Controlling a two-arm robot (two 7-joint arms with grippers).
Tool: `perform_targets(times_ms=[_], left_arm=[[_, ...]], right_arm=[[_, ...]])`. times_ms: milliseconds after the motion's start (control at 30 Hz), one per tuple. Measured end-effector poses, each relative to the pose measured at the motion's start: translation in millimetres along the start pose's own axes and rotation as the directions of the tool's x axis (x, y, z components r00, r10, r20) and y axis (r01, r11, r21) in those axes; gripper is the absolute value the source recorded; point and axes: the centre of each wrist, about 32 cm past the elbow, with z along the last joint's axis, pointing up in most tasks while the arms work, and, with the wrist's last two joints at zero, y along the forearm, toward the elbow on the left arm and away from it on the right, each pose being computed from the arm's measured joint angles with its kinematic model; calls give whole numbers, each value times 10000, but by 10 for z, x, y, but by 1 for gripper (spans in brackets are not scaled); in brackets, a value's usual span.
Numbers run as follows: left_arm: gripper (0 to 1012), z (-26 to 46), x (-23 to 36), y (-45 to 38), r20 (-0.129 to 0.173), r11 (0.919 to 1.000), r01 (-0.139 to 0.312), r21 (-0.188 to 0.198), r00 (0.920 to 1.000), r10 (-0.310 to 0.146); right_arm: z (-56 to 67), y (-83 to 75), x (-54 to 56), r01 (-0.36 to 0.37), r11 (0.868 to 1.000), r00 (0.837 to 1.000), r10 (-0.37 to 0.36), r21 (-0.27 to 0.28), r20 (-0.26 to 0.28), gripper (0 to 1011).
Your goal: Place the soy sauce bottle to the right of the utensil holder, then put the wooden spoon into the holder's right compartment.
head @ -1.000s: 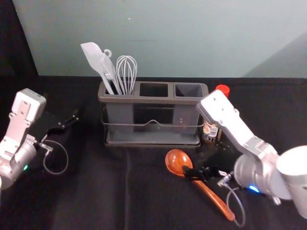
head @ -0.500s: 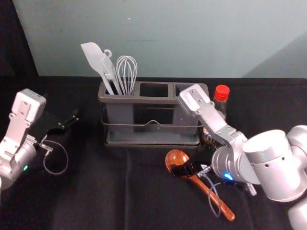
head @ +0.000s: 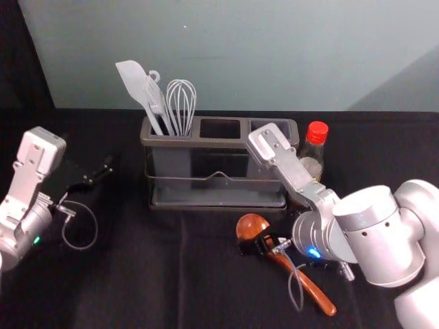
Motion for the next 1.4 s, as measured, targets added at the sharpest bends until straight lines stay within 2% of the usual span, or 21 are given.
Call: perform_targets(times_ms=[933,1400], left_arm=[[1000,0,0,0,0,10000,-1,0,10000,1],[1000,0,0,0,-1,10000,0,0,10000,0]], right_arm=[[5,207,30,-273,9994,9996,272,-227,-47,1002],[-10,244,19,-288,9994,9995,286,-169,-133,1002]])
